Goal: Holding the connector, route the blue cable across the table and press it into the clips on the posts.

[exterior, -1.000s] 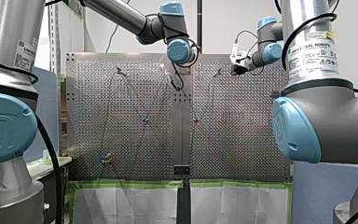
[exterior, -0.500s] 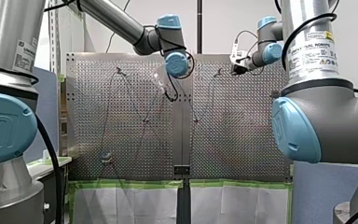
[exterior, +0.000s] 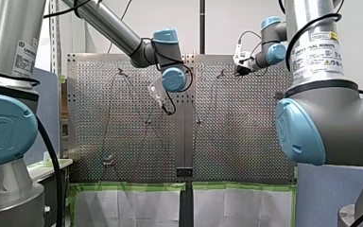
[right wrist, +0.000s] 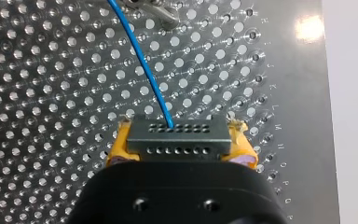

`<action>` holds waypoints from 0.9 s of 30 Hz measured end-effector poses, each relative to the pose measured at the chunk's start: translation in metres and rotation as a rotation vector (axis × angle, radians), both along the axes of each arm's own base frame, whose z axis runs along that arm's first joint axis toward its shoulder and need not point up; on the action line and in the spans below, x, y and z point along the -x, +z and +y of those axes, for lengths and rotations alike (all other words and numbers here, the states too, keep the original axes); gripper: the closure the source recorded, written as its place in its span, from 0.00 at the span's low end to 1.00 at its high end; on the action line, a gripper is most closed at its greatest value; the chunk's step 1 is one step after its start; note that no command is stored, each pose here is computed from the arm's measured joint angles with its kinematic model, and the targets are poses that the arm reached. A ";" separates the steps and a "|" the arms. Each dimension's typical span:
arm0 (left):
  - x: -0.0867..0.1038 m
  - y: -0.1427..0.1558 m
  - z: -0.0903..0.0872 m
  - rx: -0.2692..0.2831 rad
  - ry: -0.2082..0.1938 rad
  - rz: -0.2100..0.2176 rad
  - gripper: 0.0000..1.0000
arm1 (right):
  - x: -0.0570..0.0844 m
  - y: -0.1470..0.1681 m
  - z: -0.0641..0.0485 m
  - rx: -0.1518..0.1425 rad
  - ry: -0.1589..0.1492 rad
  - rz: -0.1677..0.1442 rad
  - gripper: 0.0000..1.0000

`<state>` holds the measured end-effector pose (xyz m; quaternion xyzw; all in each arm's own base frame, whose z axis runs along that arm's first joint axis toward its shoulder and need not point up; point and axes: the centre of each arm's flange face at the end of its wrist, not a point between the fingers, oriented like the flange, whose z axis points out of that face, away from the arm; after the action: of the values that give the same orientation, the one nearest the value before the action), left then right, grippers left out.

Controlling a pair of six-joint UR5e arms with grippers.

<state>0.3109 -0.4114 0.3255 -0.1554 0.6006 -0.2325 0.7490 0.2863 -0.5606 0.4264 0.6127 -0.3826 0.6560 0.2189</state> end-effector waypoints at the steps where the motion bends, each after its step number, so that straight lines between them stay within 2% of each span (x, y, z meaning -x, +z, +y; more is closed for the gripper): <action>1: 0.001 -0.004 0.002 0.000 0.000 0.000 0.02 | 0.000 0.000 0.000 0.000 0.000 0.000 1.00; 17: 0.020 -0.050 0.025 0.000 0.006 0.000 0.02 | 0.000 0.000 0.000 0.000 0.000 0.000 1.00; 27: 0.010 -0.080 0.059 -0.012 0.076 0.005 0.02 | 0.000 0.000 0.000 0.000 0.000 0.000 1.00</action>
<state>0.3006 -0.3519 0.2454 -0.1742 0.5975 -0.1997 0.7568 0.2863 -0.5606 0.4264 0.6126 -0.3826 0.6560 0.2189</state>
